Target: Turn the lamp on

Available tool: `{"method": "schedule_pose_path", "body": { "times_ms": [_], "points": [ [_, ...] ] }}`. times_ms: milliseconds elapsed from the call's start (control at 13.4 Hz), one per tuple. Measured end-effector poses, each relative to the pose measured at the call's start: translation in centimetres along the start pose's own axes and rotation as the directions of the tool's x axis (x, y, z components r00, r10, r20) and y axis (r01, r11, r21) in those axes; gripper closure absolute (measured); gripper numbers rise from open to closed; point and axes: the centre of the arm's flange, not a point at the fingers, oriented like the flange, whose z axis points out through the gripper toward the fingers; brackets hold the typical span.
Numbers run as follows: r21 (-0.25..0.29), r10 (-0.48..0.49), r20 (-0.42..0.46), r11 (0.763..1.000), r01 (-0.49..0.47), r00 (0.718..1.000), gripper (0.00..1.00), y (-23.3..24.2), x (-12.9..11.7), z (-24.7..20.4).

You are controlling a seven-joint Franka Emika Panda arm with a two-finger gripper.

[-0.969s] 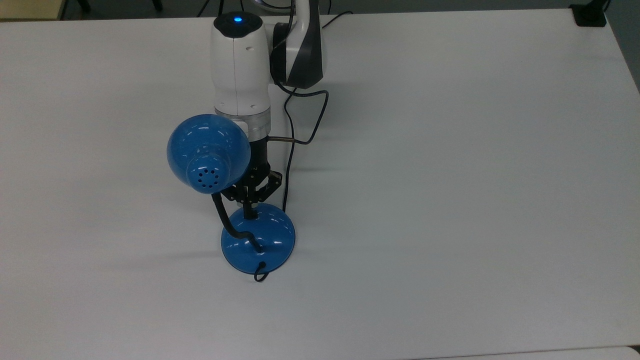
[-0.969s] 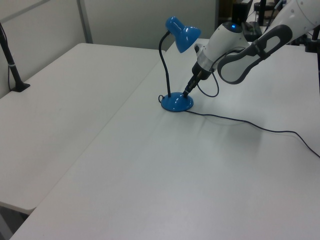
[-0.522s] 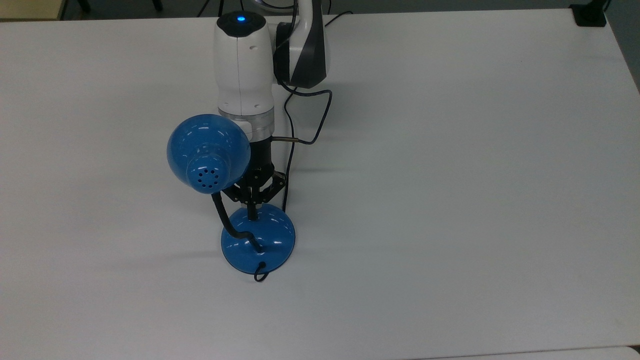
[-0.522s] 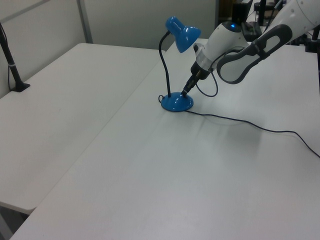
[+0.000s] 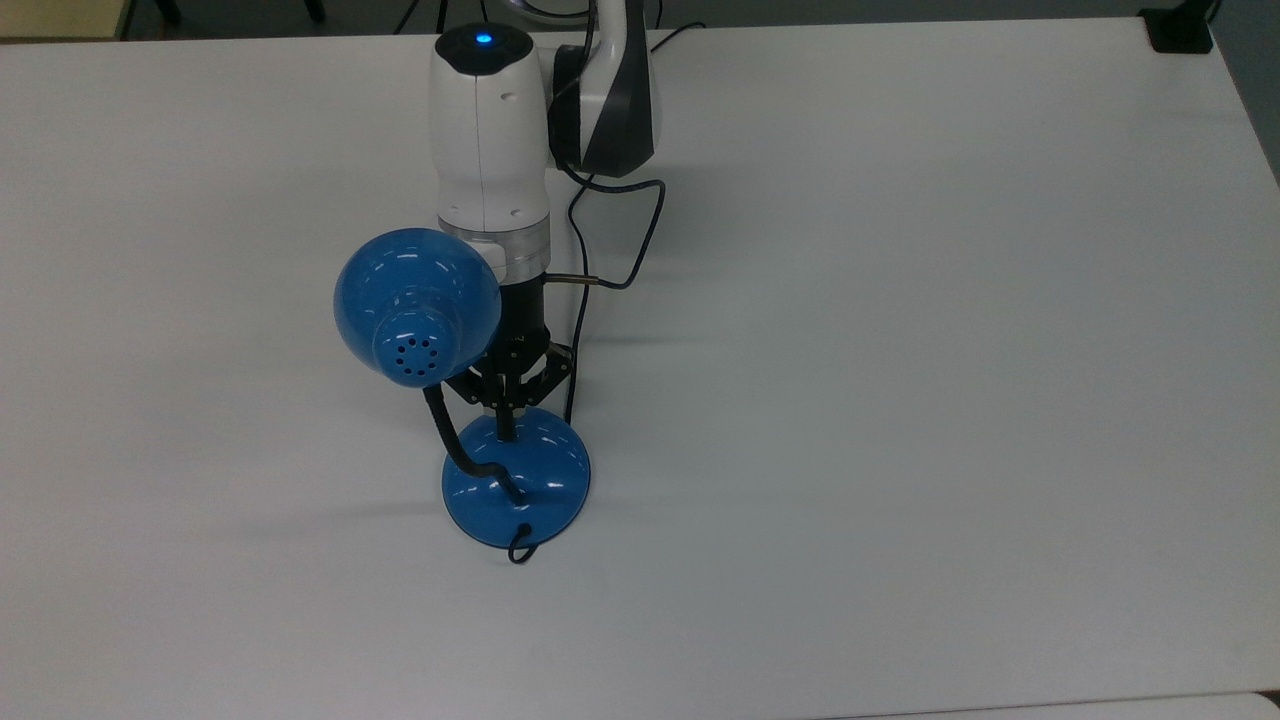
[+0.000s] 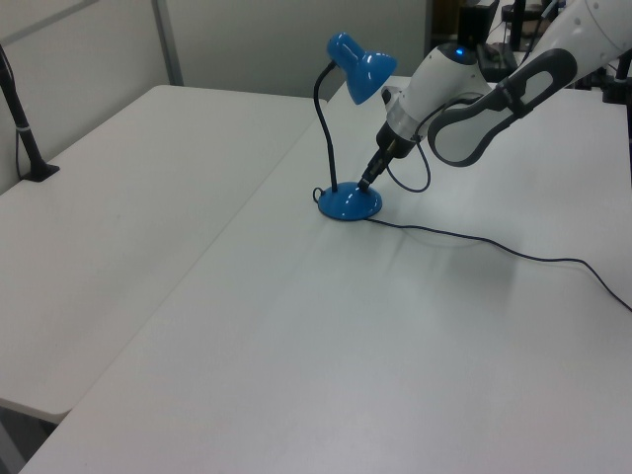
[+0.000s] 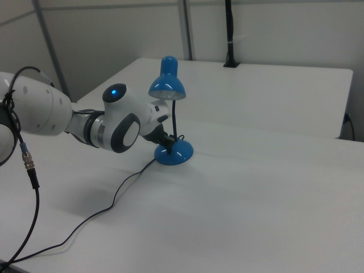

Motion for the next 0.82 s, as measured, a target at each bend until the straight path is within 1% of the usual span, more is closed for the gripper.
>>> {"method": "schedule_pose_path", "body": {
  "times_ms": [820],
  "points": [
    [0.001, -0.001, 0.0, 1.0, 0.001, 1.0, 0.99, -0.11, 0.05, 0.2]
  ]
}}
